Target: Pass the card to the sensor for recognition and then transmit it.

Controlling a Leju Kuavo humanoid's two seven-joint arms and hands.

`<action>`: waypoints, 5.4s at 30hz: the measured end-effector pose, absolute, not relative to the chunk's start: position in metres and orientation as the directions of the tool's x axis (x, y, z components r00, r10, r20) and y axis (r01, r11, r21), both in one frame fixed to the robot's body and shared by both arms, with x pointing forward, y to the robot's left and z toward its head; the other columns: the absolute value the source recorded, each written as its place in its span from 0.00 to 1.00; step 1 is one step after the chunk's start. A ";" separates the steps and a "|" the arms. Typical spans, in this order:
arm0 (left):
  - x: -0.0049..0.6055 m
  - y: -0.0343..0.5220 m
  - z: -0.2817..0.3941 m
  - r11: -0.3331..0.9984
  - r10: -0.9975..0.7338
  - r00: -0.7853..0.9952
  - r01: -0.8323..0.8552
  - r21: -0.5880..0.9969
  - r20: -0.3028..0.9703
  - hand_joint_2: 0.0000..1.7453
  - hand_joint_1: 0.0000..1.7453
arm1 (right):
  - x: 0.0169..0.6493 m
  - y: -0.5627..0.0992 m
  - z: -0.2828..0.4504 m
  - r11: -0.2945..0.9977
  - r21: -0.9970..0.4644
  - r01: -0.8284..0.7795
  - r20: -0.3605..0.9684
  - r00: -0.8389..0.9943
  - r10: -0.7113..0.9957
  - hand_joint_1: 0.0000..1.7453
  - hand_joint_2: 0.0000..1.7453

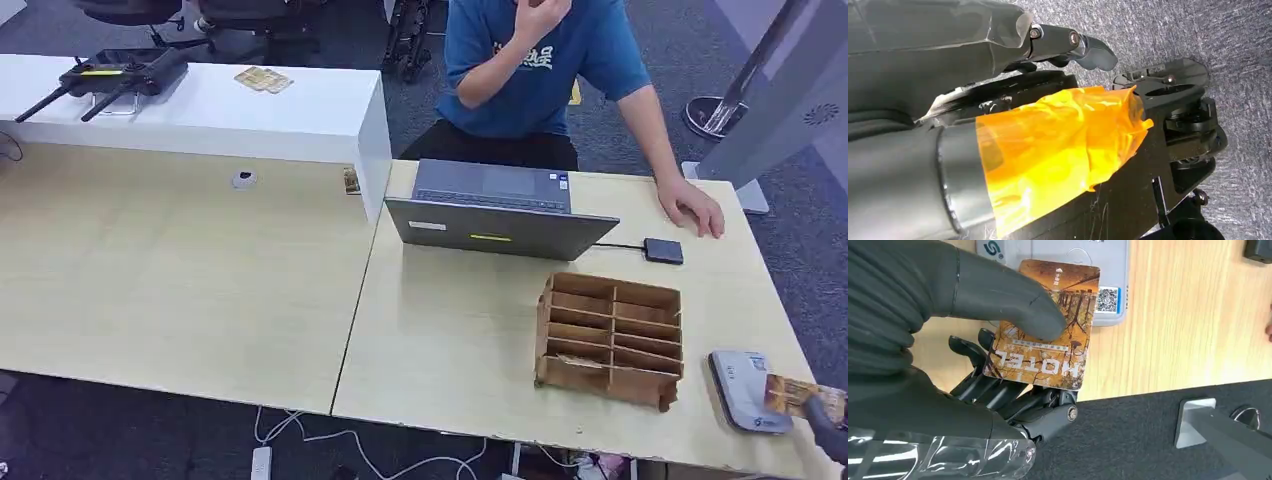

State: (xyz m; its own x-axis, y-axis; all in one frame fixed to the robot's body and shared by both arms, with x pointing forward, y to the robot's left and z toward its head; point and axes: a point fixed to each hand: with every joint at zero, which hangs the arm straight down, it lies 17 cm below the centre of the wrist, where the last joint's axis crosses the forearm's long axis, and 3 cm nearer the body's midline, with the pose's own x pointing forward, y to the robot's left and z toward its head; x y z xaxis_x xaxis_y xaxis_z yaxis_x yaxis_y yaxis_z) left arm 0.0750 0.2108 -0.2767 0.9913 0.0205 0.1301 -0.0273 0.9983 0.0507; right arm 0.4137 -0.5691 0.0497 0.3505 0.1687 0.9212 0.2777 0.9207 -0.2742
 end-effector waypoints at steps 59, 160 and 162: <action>0.074 0.209 -0.277 0.999 -0.020 0.991 0.014 0.050 0.129 0.00 0.00 | 0.394 -0.590 0.028 0.835 -0.548 -0.037 0.660 0.595 0.460 1.00 1.00; 0.084 0.203 -0.274 0.993 -0.113 0.985 0.110 0.035 0.131 0.00 0.00 | 0.566 -0.327 0.386 0.184 -0.734 0.654 0.199 -0.053 0.979 1.00 1.00; 0.084 0.203 -0.274 0.993 -0.118 0.984 0.114 0.035 0.131 0.00 0.00 | 0.570 -0.319 0.393 0.191 -0.729 0.657 0.199 -0.063 0.978 1.00 1.00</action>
